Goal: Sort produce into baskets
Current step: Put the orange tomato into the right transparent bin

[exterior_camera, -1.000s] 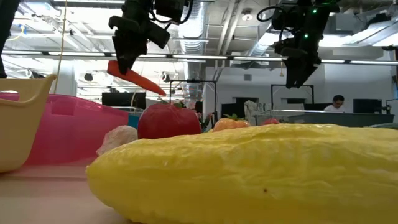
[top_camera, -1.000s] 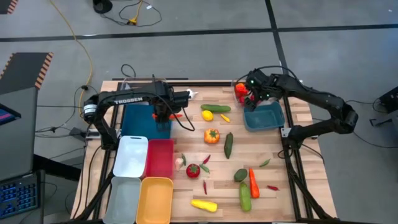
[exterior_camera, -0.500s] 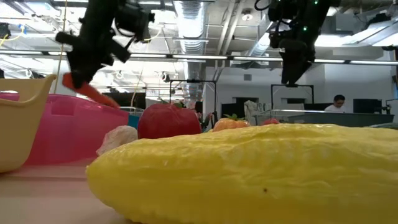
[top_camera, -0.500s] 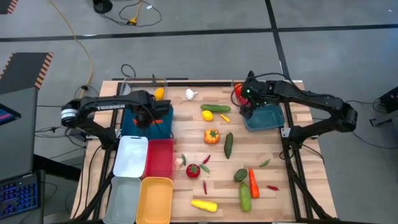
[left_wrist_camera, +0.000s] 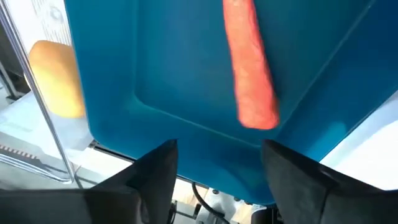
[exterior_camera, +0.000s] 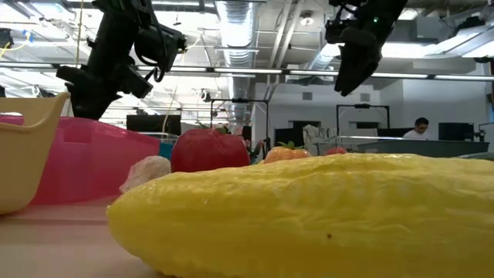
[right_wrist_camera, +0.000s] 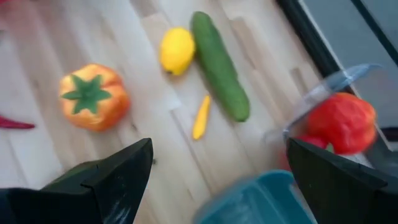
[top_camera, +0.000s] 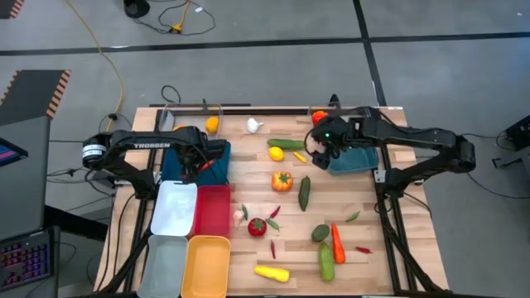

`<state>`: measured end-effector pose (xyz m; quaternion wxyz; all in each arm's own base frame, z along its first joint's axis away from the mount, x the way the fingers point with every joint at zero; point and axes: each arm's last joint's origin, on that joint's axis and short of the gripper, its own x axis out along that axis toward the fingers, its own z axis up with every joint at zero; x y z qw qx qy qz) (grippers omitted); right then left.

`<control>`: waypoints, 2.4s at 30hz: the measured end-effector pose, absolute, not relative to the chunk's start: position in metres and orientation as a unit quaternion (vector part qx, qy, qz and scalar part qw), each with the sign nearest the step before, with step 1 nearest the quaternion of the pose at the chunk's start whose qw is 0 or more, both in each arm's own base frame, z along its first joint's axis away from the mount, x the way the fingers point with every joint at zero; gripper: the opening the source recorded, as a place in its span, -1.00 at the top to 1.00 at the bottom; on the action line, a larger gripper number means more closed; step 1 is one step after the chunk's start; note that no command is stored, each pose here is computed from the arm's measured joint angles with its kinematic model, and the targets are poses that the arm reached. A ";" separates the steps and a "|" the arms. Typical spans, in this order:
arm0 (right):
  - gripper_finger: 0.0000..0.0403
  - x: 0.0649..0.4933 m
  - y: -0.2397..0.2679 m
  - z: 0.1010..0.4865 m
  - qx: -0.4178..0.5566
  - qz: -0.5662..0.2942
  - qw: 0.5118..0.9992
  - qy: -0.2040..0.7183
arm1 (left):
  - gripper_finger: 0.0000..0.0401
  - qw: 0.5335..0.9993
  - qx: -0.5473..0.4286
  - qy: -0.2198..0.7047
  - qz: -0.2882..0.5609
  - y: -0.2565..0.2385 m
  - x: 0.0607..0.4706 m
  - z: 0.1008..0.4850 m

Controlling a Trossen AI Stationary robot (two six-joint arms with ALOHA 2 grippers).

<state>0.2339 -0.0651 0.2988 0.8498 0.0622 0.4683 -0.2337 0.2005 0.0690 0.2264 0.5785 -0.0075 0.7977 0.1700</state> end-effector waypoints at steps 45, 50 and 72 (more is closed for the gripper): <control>-0.99 0.325 -0.012 0.242 -0.027 -0.042 0.900 0.434 | -0.22 0.599 -0.021 0.779 0.185 0.070 0.205 0.225; -0.99 0.333 -0.027 0.220 -0.016 -0.060 0.882 0.466 | -0.22 0.599 -0.021 0.779 0.185 0.070 0.205 0.225; -0.86 0.354 -0.035 0.153 0.021 -0.026 0.841 0.540 | -0.22 0.610 -0.030 0.772 0.179 0.070 0.208 0.224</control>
